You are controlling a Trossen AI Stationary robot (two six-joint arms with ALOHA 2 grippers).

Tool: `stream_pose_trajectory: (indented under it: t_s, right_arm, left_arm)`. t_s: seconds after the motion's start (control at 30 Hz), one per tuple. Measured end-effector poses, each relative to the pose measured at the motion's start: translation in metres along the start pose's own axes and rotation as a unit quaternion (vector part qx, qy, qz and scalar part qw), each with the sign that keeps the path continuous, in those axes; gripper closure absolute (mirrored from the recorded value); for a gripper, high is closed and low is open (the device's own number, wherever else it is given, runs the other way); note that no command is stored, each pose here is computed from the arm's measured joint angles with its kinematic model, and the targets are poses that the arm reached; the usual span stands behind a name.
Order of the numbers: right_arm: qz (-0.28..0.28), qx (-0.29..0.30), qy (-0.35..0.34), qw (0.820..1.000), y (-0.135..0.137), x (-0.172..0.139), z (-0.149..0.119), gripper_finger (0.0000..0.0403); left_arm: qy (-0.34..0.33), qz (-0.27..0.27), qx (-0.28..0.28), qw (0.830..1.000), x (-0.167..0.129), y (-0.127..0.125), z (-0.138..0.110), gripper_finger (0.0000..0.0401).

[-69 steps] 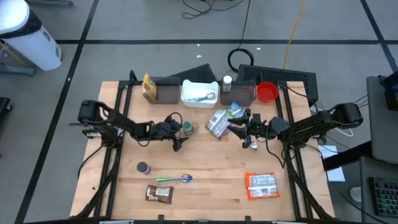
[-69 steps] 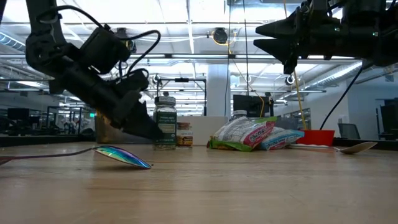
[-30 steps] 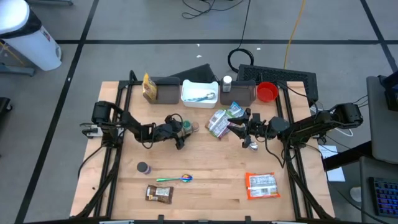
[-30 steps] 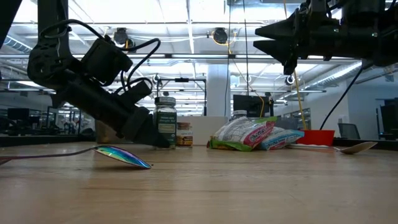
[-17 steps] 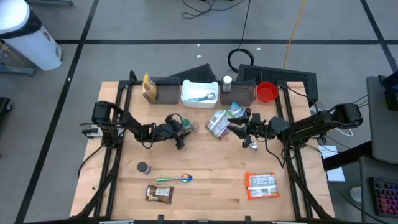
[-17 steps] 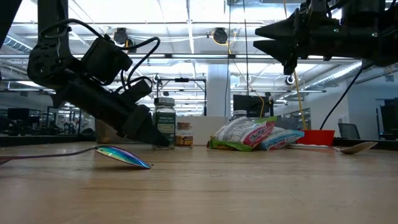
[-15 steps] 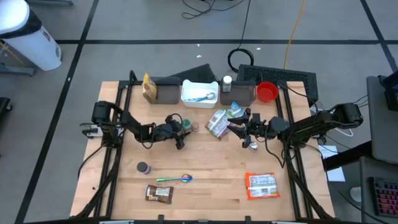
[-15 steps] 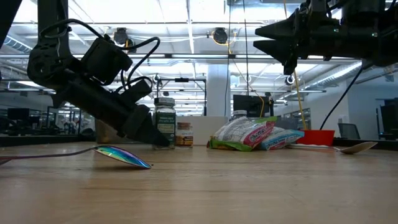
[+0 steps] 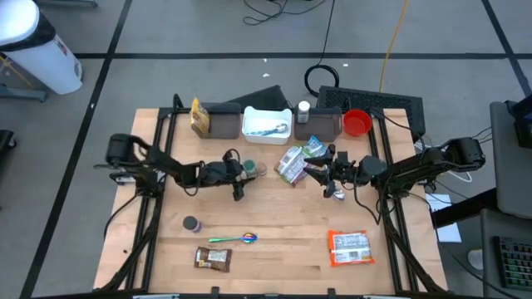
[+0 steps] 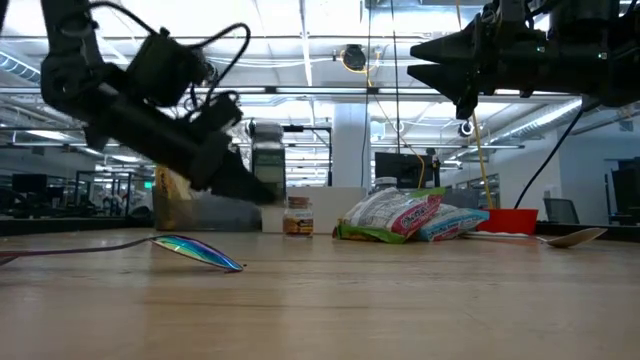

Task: Pick & Place Food Item
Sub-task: Put the green seasoning bottle into the right black bin

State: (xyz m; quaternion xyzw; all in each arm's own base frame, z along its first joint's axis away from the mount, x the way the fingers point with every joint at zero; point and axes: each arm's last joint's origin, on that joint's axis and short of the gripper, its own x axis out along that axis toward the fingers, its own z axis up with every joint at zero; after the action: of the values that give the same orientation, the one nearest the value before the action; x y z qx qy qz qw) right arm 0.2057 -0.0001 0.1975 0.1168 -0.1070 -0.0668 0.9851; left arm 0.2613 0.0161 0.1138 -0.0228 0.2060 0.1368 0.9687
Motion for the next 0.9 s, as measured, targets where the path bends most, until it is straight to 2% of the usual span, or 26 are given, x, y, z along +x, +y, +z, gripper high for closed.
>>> stream_pose_trajectory:
  t_s: [0.13, 0.3, 0.4, 0.5, 0.6, 0.7, 0.9]
  right_arm:
    - [0.004, -0.011, 0.000, 1.000, 0.000, 0.000, 0.000, 0.0248]
    - [0.070, -0.024, -0.008, 0.997, 0.007, 0.007, 0.008, 0.0248]
    - [0.114, -0.028, -0.008, 0.993, 0.016, 0.024, 0.021, 0.0248]
    - [0.128, -0.058, 0.038, 0.989, 0.025, 0.049, 0.028, 0.0248]
    - [0.110, -0.093, 0.111, 0.983, 0.031, 0.080, 0.032, 0.0247]
    - [0.080, -0.136, 0.175, 0.972, 0.035, 0.109, 0.032, 0.0243]
    - [0.050, -0.176, 0.248, 0.951, 0.040, 0.152, 0.028, 0.0195]
  left_arm:
    - [0.001, -0.034, 0.002, 0.999, -0.017, -0.002, 0.016, 0.0196]
    - [0.002, -0.076, 0.007, 0.997, -0.035, -0.006, 0.028, 0.0196]
    - [-0.009, -0.082, 0.012, 0.996, -0.039, -0.008, 0.033, 0.0196]
    - [0.000, -0.105, 0.015, 0.994, -0.038, -0.010, 0.037, 0.0196]
    - [0.032, -0.118, 0.025, 0.992, -0.035, -0.014, 0.049, 0.0196]
    - [0.087, -0.109, 0.051, 0.989, -0.033, -0.018, 0.063, 0.0196]
    - [0.137, -0.092, 0.092, 0.982, -0.037, -0.024, 0.095, 0.0196]
